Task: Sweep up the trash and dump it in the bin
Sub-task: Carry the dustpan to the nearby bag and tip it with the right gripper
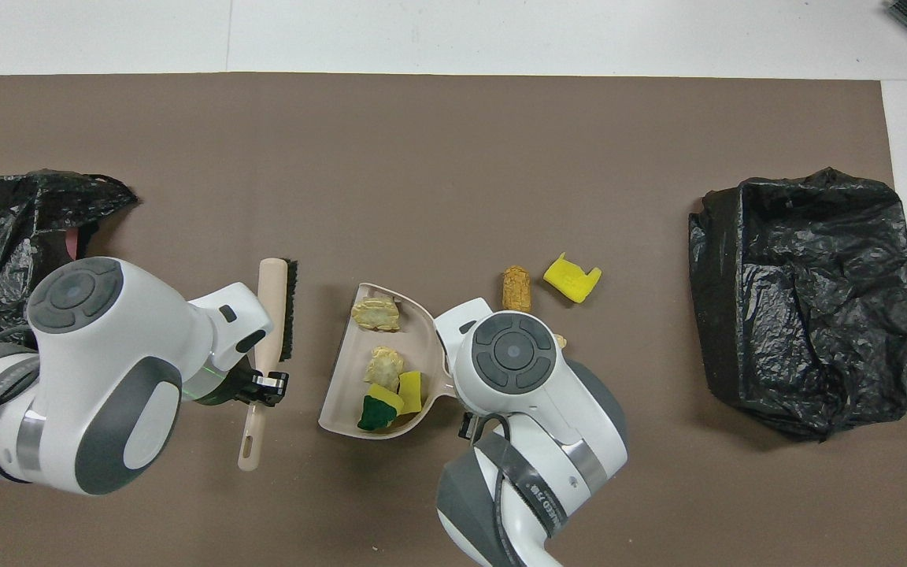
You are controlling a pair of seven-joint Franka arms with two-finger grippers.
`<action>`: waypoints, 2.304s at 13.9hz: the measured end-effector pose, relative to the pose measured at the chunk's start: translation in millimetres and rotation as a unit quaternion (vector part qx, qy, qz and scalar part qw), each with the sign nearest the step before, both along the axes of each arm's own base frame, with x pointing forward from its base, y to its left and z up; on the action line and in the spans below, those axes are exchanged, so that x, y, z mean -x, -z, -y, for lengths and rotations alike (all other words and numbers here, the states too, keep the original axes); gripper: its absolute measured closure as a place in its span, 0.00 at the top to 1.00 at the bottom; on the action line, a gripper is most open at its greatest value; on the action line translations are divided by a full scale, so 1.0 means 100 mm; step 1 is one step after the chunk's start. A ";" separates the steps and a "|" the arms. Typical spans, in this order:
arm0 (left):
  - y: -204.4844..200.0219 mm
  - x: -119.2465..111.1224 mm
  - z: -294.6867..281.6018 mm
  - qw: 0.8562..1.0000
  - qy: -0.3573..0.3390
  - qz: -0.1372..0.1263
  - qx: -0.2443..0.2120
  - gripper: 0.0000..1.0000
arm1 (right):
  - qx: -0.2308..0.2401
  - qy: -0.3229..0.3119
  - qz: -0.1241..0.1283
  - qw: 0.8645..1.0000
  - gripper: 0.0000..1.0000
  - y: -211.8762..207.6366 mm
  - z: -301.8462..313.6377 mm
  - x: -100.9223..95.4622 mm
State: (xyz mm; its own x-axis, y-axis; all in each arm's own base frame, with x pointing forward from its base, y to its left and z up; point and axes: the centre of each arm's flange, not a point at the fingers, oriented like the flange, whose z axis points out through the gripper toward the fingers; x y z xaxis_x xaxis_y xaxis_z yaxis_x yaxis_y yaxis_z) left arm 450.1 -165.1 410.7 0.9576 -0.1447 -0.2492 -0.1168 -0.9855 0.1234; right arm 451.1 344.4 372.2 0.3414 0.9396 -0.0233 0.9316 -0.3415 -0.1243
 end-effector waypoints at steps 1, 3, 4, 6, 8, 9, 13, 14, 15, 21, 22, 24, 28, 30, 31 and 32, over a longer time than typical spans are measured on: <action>0.01 -0.01 -0.05 1.000 -0.004 -0.004 -0.001 0.26 | 0.003 0.008 0.006 1.000 0.32 -0.15 0.09 -0.04; 0.02 0.02 -0.05 1.000 -0.008 -0.012 -0.004 0.26 | 0.014 0.034 0.013 0.999 0.32 -0.50 0.43 -0.15; 0.02 0.04 -0.02 1.000 -0.015 -0.015 -0.008 0.26 | 0.019 0.042 0.014 0.999 0.32 -0.70 0.62 -0.19; 0.04 0.12 0.12 0.999 -0.025 -0.018 -0.017 0.26 | 0.026 0.062 0.011 0.998 0.32 -1.10 1.09 -0.30; 0.07 0.27 0.38 0.999 -0.032 -0.024 -0.031 0.26 | 0.024 0.079 0.006 0.997 0.32 -1.46 1.67 -0.40; 0.12 0.40 0.56 0.998 -0.027 -0.029 -0.039 0.26 | 0.019 0.088 0.006 0.996 0.32 -1.60 2.01 -0.44; 0.32 0.91 1.13 0.997 -0.011 -0.050 -0.063 0.26 | -0.011 0.084 0.006 0.996 0.32 -1.70 3.47 -0.58; 0.35 1.02 1.23 0.996 -0.010 -0.055 -0.066 0.26 | -0.009 0.078 0.006 0.997 0.32 -1.68 3.84 -0.57; 0.39 1.13 1.33 0.996 -0.010 -0.063 -0.064 0.26 | 0.008 0.072 0.005 0.997 0.32 -1.66 4.21 -0.54; 0.71 1.58 1.61 0.996 -0.015 -0.068 -0.048 0.26 | 0.140 0.012 0.040 0.989 0.32 -1.75 5.31 -0.45; 0.71 1.58 1.61 0.996 -0.018 -0.067 -0.048 0.26 | 0.167 0.002 0.039 0.985 0.32 -1.77 5.35 -0.45; 0.70 1.55 1.59 0.996 -0.026 -0.068 -0.048 0.44 | 0.218 -0.025 0.032 0.975 0.32 -1.79 5.34 -0.48; 0.62 1.09 1.28 0.994 -0.082 -0.058 -0.038 0.93 | 0.298 -0.099 0.018 0.949 0.32 -1.77 5.06 -0.60; 0.53 0.73 1.02 0.992 -0.111 -0.034 -0.040 1.00 | 0.331 -0.148 0.009 0.932 0.32 -1.78 4.86 -0.65; 0.47 0.56 0.89 0.991 -0.125 -0.022 -0.040 1.00 | 0.341 -0.168 0.004 0.925 0.32 -1.78 4.81 -0.67; 0.41 0.38 0.76 0.989 -0.142 -0.012 -0.037 1.00 | 0.349 -0.185 -0.002 0.919 0.32 -1.78 4.79 -0.67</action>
